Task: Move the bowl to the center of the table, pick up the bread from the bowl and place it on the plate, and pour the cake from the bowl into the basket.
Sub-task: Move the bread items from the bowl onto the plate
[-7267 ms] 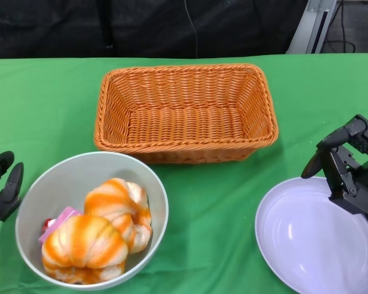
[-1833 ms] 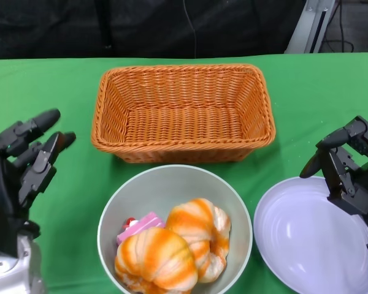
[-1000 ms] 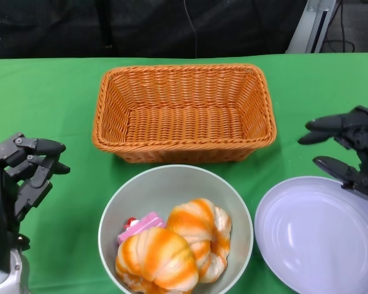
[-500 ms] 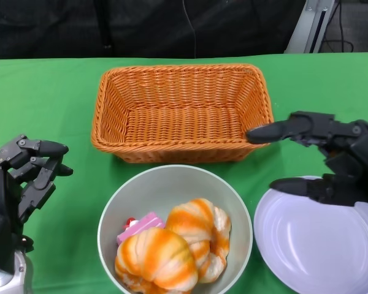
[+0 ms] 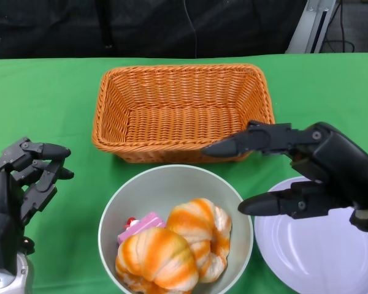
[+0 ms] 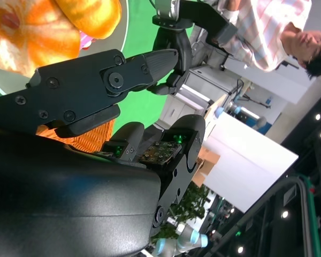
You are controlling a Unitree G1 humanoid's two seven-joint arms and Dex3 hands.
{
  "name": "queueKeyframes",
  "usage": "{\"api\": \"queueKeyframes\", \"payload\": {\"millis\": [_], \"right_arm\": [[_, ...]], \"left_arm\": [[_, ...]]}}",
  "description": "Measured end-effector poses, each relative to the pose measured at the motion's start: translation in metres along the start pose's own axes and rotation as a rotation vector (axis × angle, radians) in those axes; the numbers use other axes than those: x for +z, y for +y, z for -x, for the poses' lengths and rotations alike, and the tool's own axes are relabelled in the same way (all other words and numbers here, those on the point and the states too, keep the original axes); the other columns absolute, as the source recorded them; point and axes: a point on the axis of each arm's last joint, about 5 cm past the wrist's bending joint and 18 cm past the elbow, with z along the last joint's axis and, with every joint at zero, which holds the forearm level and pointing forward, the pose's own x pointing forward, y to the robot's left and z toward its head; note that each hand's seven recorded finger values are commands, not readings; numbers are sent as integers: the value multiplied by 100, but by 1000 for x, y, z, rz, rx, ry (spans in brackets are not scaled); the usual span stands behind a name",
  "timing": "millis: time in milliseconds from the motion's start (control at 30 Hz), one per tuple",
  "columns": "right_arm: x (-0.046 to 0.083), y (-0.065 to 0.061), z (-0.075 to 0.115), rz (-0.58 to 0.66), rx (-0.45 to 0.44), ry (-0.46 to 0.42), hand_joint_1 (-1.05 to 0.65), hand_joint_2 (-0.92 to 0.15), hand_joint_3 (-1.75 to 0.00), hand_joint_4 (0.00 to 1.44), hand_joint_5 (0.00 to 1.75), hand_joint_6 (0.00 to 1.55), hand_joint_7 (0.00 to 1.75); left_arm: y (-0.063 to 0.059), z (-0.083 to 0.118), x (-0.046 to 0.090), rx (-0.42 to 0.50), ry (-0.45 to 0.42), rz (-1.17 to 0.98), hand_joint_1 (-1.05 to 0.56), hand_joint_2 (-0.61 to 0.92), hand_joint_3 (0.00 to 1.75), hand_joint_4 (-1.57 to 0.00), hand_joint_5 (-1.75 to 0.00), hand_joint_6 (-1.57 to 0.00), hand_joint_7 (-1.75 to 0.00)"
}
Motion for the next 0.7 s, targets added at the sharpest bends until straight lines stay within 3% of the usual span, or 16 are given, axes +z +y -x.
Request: {"api": "queueKeyframes", "payload": {"millis": [233, 500, 700], "right_arm": [[6, 4, -13, 65, 72, -21, -65, -87, 0, 53, 74, 65, 8], [7, 11, -23, 120, 161, -22, -66, -86, 0, 50, 68, 64, 4], [8, 14, -27, 147, 218, -13, -69, -87, -1, 54, 69, 64, 2]], "left_arm": [[-2, 0, 0, -10, 2, -13, -15, 91, 32, -84, -126, -93, -93], [-2, 0, -1, -15, 14, -3, -15, 92, 29, -75, -150, -92, -95], [-3, 0, -1, -14, 21, 6, -14, 92, 32, -80, -142, -92, -94]]}}
